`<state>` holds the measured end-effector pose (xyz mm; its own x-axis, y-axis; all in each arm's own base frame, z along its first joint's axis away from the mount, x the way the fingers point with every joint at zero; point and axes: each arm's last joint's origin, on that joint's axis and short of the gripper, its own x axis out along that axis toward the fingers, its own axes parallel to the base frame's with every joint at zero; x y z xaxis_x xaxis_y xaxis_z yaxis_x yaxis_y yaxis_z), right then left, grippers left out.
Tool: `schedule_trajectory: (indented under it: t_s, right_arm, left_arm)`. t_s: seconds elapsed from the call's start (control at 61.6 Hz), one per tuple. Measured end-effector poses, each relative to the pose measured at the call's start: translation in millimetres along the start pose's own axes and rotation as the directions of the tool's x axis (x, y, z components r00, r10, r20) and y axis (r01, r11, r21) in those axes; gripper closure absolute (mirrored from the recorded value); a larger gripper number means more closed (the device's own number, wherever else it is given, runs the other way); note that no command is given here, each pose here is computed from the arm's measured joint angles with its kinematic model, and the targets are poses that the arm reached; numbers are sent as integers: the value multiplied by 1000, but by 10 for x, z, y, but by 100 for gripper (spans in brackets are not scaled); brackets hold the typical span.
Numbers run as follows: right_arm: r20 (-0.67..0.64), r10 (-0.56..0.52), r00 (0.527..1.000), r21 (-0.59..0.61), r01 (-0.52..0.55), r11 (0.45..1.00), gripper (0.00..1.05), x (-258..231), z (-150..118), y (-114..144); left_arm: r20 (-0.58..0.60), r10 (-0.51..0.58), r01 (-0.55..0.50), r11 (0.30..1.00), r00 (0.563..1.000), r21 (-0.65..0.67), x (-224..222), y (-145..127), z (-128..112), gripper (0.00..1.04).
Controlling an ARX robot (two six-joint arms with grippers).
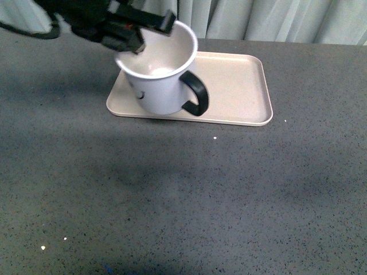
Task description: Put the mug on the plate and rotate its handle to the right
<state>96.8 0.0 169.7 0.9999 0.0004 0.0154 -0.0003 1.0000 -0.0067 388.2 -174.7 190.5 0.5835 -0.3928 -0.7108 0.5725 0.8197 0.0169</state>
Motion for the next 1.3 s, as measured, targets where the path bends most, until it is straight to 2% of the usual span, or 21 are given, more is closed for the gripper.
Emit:
schedule_trajectory:
  t_s: [0.162, 0.584, 1.217, 1.298]
  right_arm:
    - [0, 0, 1000, 0, 0, 1000, 9, 0, 0, 0]
    - [0, 0, 1000, 0, 0, 1000, 9, 0, 0, 0]
    - [0, 0, 1000, 0, 0, 1000, 9, 0, 0, 0]
    - [0, 0, 1000, 0, 0, 1000, 9, 0, 0, 0]
  left_arm:
    - [-25, -9, 9, 1000, 1000, 17, 317, -59, 162, 103]
    - [-75, -2, 3, 1000, 997, 11, 727, 15, 289, 103]
    - [-118, -20, 22, 1000, 993, 21, 984, -26, 241, 103]
    - [-119, -21, 24, 999, 993, 22, 985, -30, 243, 93]
